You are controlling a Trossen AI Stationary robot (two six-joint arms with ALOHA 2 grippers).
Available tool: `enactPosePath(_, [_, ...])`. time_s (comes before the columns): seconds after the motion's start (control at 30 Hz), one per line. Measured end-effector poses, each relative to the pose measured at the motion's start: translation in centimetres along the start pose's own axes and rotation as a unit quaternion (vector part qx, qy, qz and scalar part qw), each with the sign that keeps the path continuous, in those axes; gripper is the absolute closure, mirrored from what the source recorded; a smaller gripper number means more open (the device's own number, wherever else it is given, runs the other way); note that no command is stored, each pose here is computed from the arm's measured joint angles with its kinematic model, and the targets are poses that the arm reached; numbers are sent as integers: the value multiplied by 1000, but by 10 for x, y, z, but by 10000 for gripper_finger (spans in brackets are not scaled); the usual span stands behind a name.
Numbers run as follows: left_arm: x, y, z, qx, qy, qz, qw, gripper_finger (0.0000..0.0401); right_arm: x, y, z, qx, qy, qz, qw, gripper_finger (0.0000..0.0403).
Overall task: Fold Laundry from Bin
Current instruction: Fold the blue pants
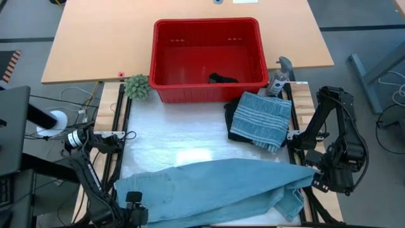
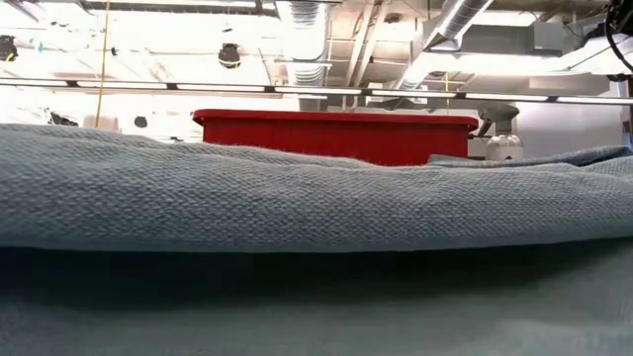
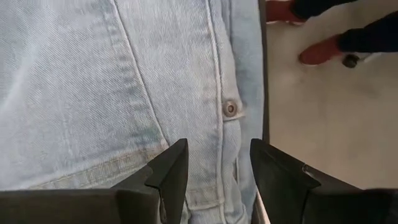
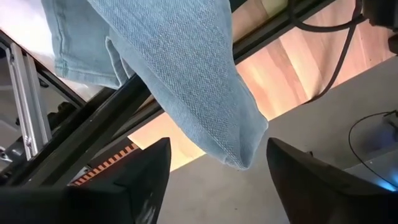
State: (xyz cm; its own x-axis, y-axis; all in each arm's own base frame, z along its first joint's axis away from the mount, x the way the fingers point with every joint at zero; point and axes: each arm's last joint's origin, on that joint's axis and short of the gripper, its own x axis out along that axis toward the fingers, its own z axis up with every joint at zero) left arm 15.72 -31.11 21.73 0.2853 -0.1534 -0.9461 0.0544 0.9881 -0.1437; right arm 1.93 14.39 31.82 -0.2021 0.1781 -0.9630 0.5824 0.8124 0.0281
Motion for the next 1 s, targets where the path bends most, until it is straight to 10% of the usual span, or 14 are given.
enactPosePath(0.47, [44, -2, -7, -5, 76, 38, 996, 244, 0, 0, 0, 8, 2, -1, 1000, 108])
enactPosePath(0.7, [45, 5, -1, -32, 148, 24, 988, 379, 0, 0, 0, 7, 3, 1, 1000, 108])
enactPosePath(1.0, [10, 1, 4, -37, 160, 67, 984, 398, 0, 0, 0, 5, 3, -1, 1000, 108])
